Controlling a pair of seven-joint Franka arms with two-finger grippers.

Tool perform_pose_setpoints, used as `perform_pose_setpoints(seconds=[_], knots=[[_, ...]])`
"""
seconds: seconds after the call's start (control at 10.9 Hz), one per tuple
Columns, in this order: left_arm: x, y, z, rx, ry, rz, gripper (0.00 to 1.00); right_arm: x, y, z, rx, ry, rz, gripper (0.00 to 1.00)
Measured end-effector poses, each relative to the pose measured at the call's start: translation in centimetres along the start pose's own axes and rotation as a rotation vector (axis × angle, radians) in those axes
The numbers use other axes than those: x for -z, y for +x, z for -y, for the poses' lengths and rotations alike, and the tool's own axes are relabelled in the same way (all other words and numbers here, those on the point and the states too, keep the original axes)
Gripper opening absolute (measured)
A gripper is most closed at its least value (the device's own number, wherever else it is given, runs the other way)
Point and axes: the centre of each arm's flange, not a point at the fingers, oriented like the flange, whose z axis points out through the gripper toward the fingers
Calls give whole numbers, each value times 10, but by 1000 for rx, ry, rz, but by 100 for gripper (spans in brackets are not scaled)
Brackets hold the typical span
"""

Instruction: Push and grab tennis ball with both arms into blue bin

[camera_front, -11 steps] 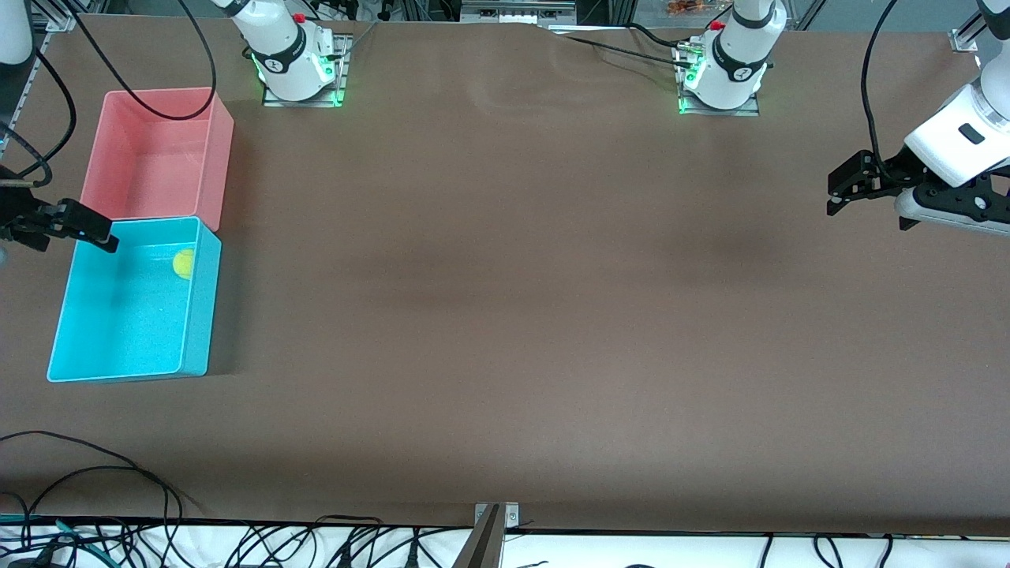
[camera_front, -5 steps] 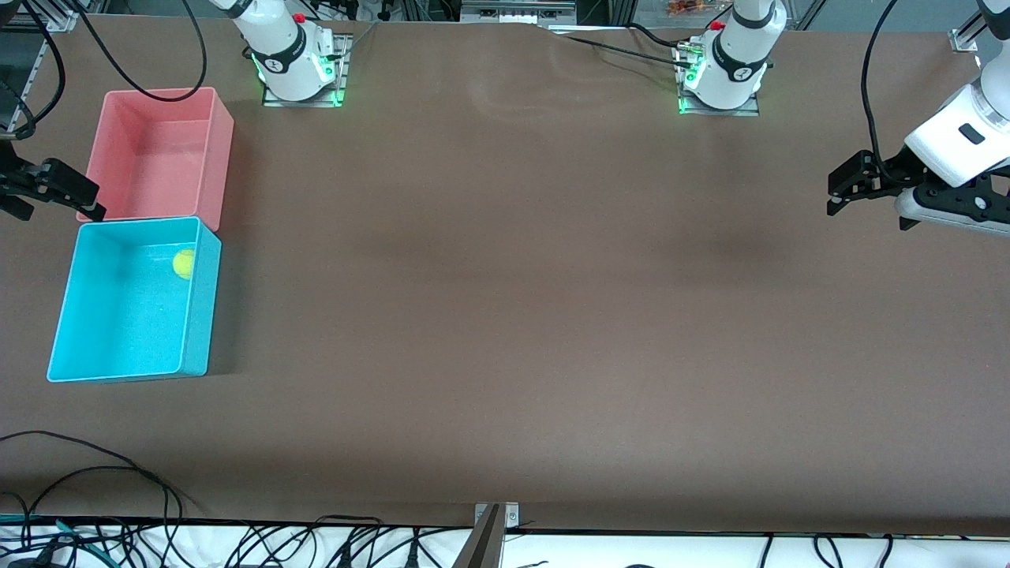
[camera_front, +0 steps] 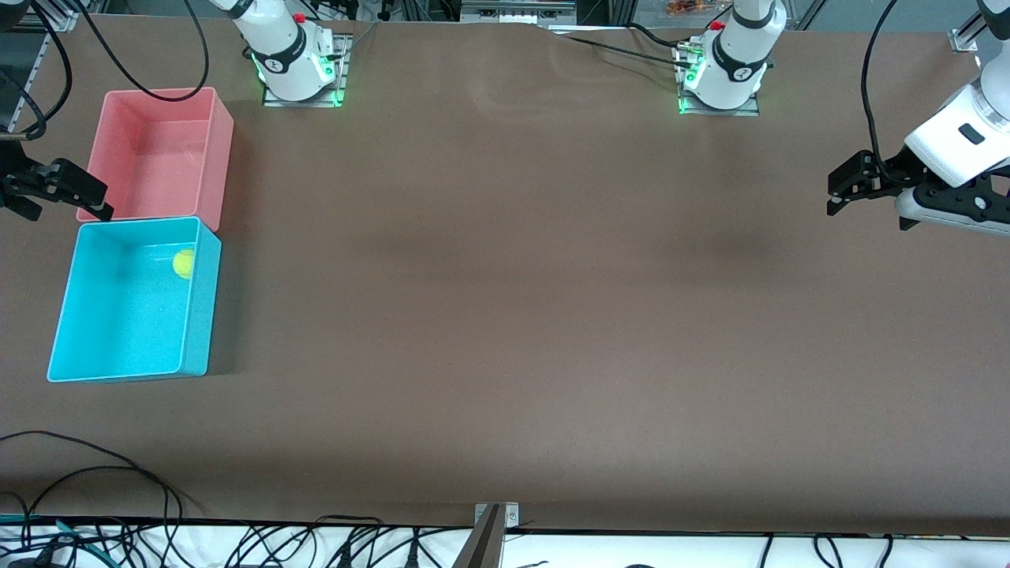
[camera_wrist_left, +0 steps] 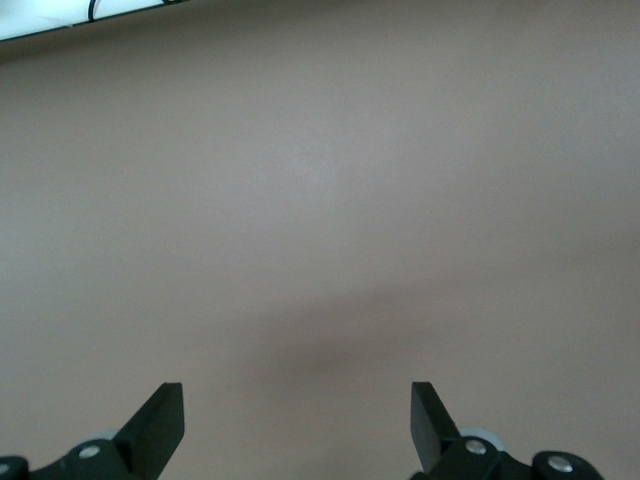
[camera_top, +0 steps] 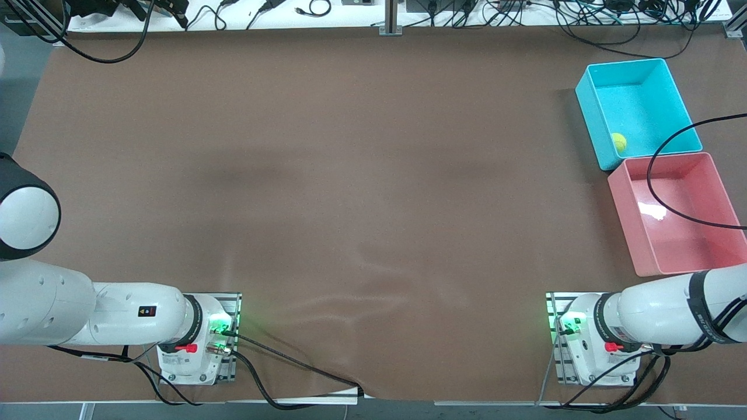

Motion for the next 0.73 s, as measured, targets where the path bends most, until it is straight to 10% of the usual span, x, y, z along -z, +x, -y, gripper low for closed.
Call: perform_pose_setpoints(seconds=[0.73], knots=[[0, 0, 3, 5, 0, 1, 100, 6, -5, 9, -28, 4, 5, 100]])
